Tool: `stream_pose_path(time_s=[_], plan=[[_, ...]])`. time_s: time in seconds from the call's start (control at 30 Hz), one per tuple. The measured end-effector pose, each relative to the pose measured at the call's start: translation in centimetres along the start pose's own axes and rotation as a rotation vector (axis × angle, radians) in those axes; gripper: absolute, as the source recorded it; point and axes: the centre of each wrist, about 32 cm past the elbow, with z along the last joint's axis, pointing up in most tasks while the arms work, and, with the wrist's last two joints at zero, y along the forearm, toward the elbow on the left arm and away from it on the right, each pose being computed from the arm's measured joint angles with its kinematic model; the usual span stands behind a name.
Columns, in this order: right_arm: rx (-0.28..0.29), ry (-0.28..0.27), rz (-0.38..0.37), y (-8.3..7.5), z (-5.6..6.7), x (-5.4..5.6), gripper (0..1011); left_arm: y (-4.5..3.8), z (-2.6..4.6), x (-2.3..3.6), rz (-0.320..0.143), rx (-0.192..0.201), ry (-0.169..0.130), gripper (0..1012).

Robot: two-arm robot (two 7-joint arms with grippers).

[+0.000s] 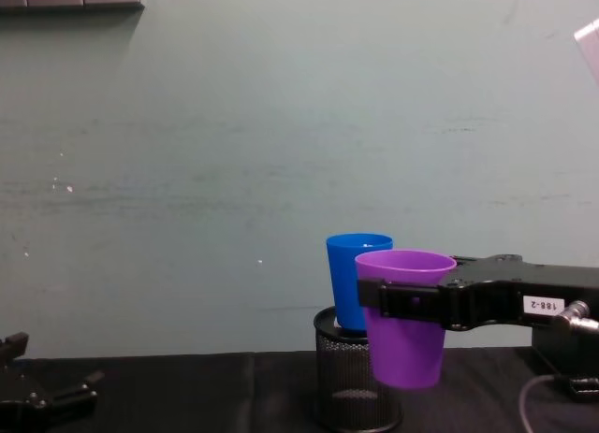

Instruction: Pick up one cup with a gripper and tap it against the other cup.

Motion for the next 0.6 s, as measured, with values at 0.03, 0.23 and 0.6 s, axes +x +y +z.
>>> stream_pose_path(time_s=[0.03, 0.23, 0.6], plan=[[0.0, 0.0, 0.0, 0.0, 0.0, 0.0, 735, 0.0, 0.0, 0.0, 0.0, 0.0, 0.0, 1000], [0.0, 0.0, 0.0, 0.0, 0.0, 0.0, 735, 0.0, 0.0, 0.0, 0.0, 0.0, 0.0, 1000], [0.0, 0.0, 0.0, 0.0, 0.0, 0.0, 735, 0.0, 0.0, 0.0, 0.0, 0.0, 0.0, 1000]])
